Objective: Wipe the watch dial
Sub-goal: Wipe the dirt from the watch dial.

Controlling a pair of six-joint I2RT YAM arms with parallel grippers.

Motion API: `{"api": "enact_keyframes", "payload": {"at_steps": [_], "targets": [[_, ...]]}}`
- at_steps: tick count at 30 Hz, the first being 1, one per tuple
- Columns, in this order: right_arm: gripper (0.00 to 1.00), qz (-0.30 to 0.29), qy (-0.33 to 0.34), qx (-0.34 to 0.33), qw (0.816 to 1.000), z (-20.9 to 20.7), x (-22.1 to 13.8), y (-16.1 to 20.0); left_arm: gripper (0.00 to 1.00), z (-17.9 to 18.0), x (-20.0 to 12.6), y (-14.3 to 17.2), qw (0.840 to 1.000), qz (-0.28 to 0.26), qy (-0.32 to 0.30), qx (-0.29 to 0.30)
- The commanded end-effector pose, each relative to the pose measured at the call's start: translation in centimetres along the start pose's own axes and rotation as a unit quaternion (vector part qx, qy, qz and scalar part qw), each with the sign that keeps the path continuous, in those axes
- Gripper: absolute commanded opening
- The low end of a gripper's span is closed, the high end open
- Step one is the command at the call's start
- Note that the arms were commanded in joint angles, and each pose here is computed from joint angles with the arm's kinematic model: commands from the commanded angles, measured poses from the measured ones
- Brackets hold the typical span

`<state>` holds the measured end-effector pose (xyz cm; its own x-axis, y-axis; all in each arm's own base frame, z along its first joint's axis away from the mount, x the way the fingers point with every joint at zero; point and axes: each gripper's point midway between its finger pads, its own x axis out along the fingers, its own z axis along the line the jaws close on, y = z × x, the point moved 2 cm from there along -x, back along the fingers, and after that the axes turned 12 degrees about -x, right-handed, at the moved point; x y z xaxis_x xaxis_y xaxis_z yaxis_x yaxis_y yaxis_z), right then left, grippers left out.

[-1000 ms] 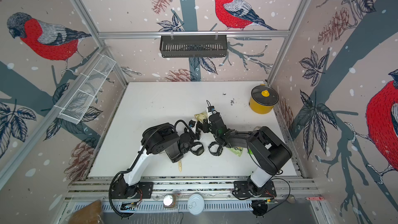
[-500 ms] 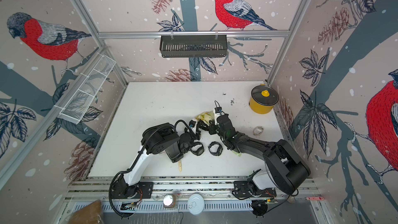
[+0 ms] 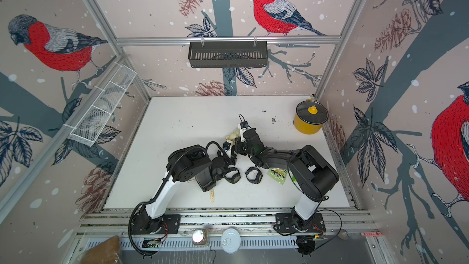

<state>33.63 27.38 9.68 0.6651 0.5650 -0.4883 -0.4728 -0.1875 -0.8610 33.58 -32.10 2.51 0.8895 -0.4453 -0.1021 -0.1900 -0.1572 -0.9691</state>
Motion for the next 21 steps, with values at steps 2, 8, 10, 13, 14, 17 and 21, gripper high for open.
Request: {"api": "enact_keyframes", "payload": {"at_steps": [2,8,10,13,14,17,21], "targets": [[0.06,0.018,0.000,0.032,0.999,-0.2,-1.7,3.5,0.00,0.4,-0.6,-1.1,0.998,-0.045,0.002,-0.044],[0.06,0.034,0.030,0.049,0.998,-2.7,-4.2,6.2,0.00,0.4,-0.6,-1.1,0.998,-0.046,0.000,-0.046],[0.06,0.030,0.033,0.052,0.998,-3.1,-5.0,6.2,0.00,0.4,-0.6,-1.2,0.998,-0.048,0.002,-0.046],[0.06,0.004,0.035,0.042,0.999,-3.0,-6.0,3.9,0.00,0.4,-0.7,-1.1,0.998,-0.048,0.003,-0.045],[0.07,-0.010,0.037,0.034,0.999,-3.0,-6.2,2.4,0.00,0.4,-0.7,-1.1,0.998,-0.048,0.003,-0.044],[0.07,-0.053,0.047,0.015,0.997,-3.0,-6.4,-2.2,0.00,0.3,-0.7,-1.1,0.998,-0.049,0.004,-0.045],[0.08,-0.091,0.047,-0.002,0.995,-2.7,-4.9,-7.3,0.00,0.3,-0.7,-1.2,0.998,-0.048,0.006,-0.043]]}}
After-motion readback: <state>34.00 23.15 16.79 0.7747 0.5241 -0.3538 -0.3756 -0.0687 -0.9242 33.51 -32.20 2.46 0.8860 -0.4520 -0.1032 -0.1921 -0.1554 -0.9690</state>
